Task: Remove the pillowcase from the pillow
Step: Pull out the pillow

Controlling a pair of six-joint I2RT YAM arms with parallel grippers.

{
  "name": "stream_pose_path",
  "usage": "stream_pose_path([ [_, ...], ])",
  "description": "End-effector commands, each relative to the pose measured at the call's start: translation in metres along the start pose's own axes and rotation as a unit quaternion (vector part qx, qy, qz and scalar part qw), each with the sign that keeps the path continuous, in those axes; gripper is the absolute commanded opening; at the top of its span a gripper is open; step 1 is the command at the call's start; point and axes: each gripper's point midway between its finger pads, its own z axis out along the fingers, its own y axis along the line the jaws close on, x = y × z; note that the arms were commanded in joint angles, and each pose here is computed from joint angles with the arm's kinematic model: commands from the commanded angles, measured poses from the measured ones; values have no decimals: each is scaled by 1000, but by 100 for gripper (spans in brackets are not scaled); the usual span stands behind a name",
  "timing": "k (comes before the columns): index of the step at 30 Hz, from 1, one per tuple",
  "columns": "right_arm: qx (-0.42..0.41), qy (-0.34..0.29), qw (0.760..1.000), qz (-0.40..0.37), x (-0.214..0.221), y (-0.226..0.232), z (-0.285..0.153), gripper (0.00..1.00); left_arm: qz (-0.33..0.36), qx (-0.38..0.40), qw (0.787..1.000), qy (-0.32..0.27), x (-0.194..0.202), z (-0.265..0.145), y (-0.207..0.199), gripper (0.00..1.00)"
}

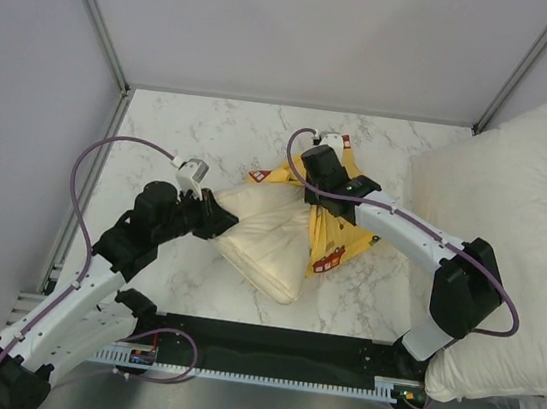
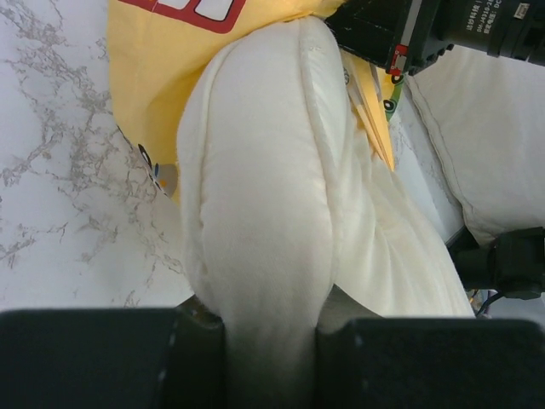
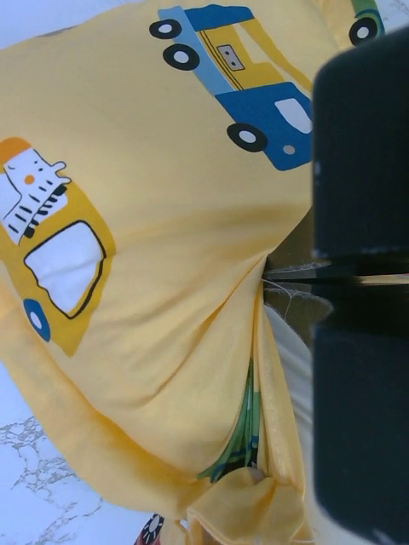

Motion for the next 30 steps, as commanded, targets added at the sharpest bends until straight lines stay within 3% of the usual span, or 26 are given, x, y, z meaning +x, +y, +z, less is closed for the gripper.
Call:
stream_pose_path([
  [1, 246, 10, 969, -18, -6, -143, 22, 0, 44, 35, 997, -44, -27, -32, -23, 2],
  [8, 264, 9, 964, 4, -16, -168, 29, 0, 34, 31, 998, -46, -26, -30, -19, 2],
  [15, 109, -20, 993, -37, -26, -82, 15, 1, -4, 55, 997, -57, -56, 18, -26, 2],
  [18, 49, -31, 998, -29, -23, -53, -10, 35, -23, 25, 997, -65, -82, 40, -11, 2],
  [19, 36, -41, 998, -21, -23, -51, -24, 55, -29, 18, 997, -65, -88, 46, -5, 2],
  [22, -1, -57, 998, -15, -17, -34, -53, 75, -41, 6, 997, -65, -108, 67, 10, 2],
  [30, -29, -46, 998, -9, 28, -8, -76, 80, -40, 18, 997, -68, -130, 75, 10, 2],
])
